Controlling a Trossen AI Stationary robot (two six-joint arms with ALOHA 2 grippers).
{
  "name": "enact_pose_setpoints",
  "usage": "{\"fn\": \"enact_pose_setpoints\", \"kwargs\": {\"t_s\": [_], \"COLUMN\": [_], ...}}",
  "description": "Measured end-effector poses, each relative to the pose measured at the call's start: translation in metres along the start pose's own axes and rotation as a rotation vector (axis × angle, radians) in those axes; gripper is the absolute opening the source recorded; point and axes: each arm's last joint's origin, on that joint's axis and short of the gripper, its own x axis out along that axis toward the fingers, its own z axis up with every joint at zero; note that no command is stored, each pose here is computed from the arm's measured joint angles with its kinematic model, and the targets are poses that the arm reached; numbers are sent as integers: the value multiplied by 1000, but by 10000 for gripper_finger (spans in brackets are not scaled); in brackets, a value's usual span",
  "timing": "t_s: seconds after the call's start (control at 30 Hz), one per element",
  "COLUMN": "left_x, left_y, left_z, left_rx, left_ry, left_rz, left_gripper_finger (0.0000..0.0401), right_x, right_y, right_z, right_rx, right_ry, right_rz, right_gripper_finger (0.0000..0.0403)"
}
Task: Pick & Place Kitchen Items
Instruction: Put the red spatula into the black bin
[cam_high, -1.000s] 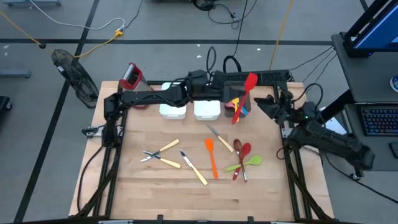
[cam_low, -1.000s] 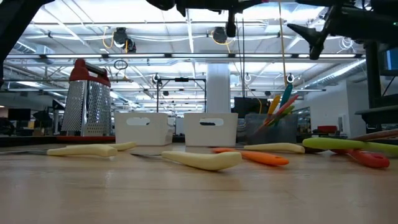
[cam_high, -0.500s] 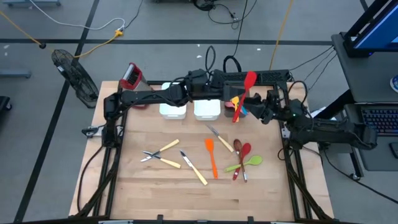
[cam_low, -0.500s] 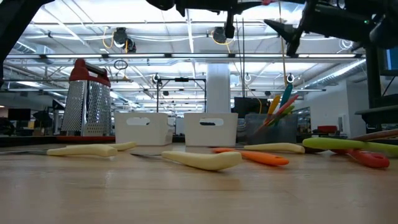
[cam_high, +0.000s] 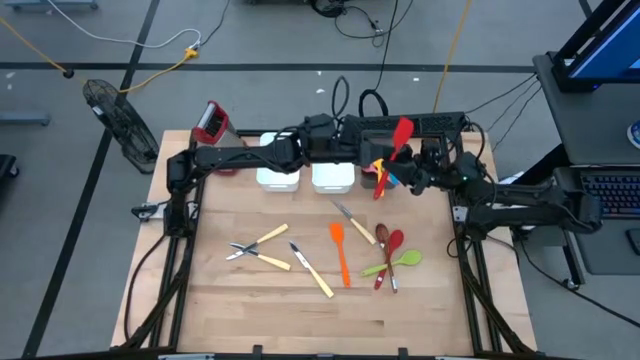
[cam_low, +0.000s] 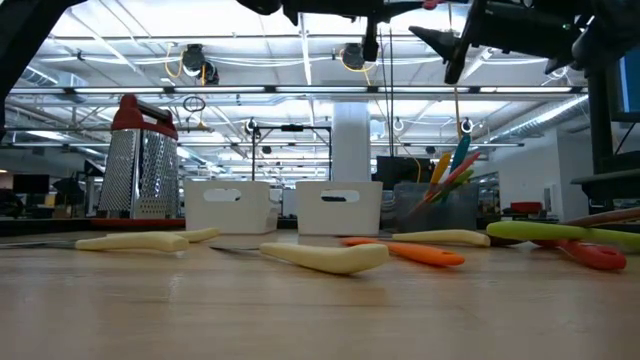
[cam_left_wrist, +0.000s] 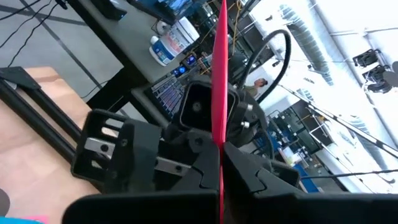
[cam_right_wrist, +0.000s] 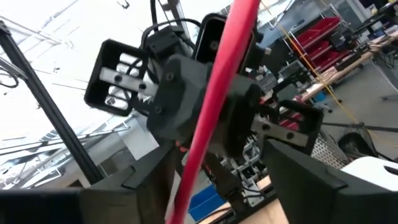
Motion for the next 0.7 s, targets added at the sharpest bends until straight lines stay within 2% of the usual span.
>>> {"fn": "enact_pose_setpoints", "kwargs": {"t_s": [0.13, 0.3, 0.53, 0.7], "left_x": [0, 0, -1, -11], "left_y": [2, 4, 6, 16], "left_z": [-1, -3, 1, 24], "left_rx": [-3, 4, 117, 168], "left_ry": [14, 29, 63, 81], "left_rz": [19, 42, 5, -31], "left_gripper_finger": [0, 1, 5, 34], "right_x": [4, 5, 5, 0], "right_y": [-3, -4, -4, -8], "right_z": [-2, -4, -6, -11], "right_rx": [31, 29, 108, 272], "right_ry": [34, 50, 103, 211], "right_rz": [-28, -31, -6, -45], "right_gripper_finger": [154, 24, 7, 5]}}
